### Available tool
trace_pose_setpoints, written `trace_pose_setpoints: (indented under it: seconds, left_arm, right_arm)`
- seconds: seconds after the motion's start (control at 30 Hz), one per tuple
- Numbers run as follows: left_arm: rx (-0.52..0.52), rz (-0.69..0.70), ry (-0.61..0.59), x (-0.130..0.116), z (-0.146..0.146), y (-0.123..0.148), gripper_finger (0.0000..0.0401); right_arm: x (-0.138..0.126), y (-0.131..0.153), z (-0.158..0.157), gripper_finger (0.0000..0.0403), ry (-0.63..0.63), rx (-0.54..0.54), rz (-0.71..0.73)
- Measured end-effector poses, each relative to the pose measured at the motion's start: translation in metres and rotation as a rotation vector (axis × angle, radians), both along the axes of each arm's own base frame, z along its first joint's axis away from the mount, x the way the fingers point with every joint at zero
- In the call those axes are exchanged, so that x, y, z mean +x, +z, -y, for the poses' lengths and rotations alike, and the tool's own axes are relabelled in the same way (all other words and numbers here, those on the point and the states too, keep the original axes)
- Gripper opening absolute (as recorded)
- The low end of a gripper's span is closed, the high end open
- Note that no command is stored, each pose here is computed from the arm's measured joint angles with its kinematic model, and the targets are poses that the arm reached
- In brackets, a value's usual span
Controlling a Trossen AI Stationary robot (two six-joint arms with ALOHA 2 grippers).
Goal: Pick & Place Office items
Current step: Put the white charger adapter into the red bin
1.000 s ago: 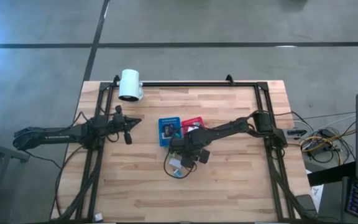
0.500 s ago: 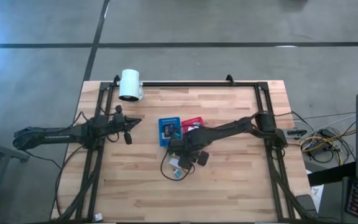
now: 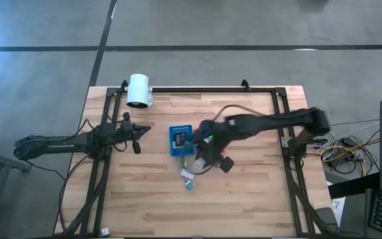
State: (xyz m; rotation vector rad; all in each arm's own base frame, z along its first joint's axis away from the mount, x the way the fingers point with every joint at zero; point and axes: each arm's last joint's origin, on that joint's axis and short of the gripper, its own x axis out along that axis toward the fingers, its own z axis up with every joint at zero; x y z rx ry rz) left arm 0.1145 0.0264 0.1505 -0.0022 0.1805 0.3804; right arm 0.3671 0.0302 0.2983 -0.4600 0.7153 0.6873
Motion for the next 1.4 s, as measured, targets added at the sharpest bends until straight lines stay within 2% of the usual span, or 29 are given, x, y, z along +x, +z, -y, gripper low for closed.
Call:
trace_pose_setpoints:
  seconds: [0.13,0.27,0.43,0.67,0.77,0.97,1.2,1.4]
  left_arm:
    - [0.000,0.000,0.001,0.000,0.000,0.000,0.0012]
    - [0.000,0.000,0.001,0.000,0.000,0.000,0.0012]
    - [0.000,0.000,0.001,0.000,0.000,0.000,0.0012]
    - [-0.011,0.004,0.002,0.000,0.000,0.000,0.0012]
    - [-0.011,0.003,0.002,0.000,0.000,0.000,0.0012]
    - [-0.014,-0.001,0.002,0.000,0.000,-0.001,0.0012]
    - [-0.015,-0.003,0.001,0.000,0.000,-0.001,0.0012]
    - [-0.029,0.003,0.003,0.000,0.000,-0.001,0.0012]
  right_arm:
    - [-0.037,0.010,0.022,0.0157,-0.093,0.118,0.201]
    - [-0.082,0.009,0.046,0.0157,-0.264,0.251,0.358]
    - [-0.131,-0.004,0.062,0.0157,-0.423,0.433,0.508]
    - [-0.185,-0.030,0.065,0.0157,-0.612,0.554,0.705]
    - [-0.205,-0.040,0.064,0.0157,-0.676,0.569,0.812]
    - [-0.230,-0.061,0.062,0.0157,-0.815,0.550,0.933]
    - [-0.241,-0.071,0.060,0.0157,-0.838,0.541,0.974]
    - [-0.242,-0.079,0.060,0.0157,-0.844,0.530,0.952]
